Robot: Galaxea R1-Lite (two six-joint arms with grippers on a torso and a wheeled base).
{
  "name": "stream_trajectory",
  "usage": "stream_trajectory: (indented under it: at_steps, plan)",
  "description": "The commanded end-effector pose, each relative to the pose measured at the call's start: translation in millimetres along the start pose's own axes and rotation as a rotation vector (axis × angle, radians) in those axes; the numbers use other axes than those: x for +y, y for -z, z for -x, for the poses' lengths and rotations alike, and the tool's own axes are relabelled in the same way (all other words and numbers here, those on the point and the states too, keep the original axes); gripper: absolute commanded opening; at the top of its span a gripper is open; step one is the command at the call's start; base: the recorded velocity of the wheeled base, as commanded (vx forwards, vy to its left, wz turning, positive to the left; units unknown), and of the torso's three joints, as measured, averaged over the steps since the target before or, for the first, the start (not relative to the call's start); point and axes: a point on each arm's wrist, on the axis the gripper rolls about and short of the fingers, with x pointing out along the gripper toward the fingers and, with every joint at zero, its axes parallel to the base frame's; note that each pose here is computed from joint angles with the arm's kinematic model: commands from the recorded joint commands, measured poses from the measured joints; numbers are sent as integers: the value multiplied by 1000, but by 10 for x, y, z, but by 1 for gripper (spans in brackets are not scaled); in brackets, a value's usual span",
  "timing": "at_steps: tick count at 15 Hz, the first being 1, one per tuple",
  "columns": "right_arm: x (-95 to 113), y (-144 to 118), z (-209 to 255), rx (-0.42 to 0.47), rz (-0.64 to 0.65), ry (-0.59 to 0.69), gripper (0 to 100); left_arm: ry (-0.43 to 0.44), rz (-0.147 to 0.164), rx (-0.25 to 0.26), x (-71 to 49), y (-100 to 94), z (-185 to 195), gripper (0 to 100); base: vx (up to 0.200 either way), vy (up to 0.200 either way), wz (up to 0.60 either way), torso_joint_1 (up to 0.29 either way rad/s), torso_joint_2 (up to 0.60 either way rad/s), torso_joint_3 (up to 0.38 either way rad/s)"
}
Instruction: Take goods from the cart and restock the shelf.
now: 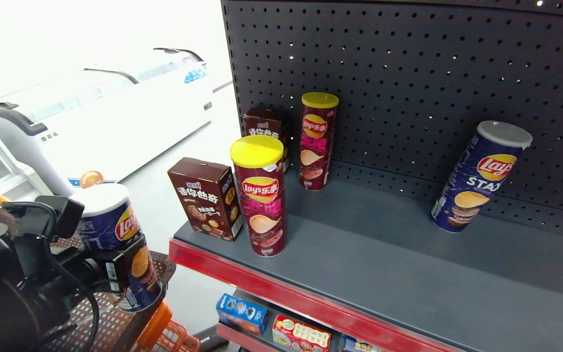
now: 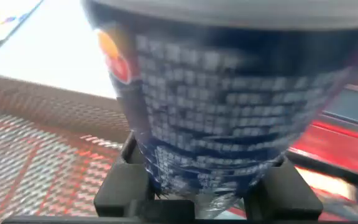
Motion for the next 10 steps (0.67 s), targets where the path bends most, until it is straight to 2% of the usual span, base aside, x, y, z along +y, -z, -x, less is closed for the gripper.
stream_trajectory:
  at_steps: [1,4,7,9,10]
  plan:
    - [0,-5,1,-2,1,0,100,93,0,-117,-98,-205,330,0,0,0,0,0,0,0]
    - [0,-5,1,-2,1,0,100,164,-7,-147,-196,-305,463,0,0,0,0,0,0,0]
    - [0,-5,1,-2,1,0,100,177,-7,-177,-211,-390,477,0,0,0,0,0,0,0]
    - [0,0,0,0,1,0,100,215,-50,-186,-282,-403,488,0,0,0,0,0,0,0]
    - [0,-5,1,-2,1,0,100,256,-85,-199,-318,-423,502,0,0,0,0,0,0,0]
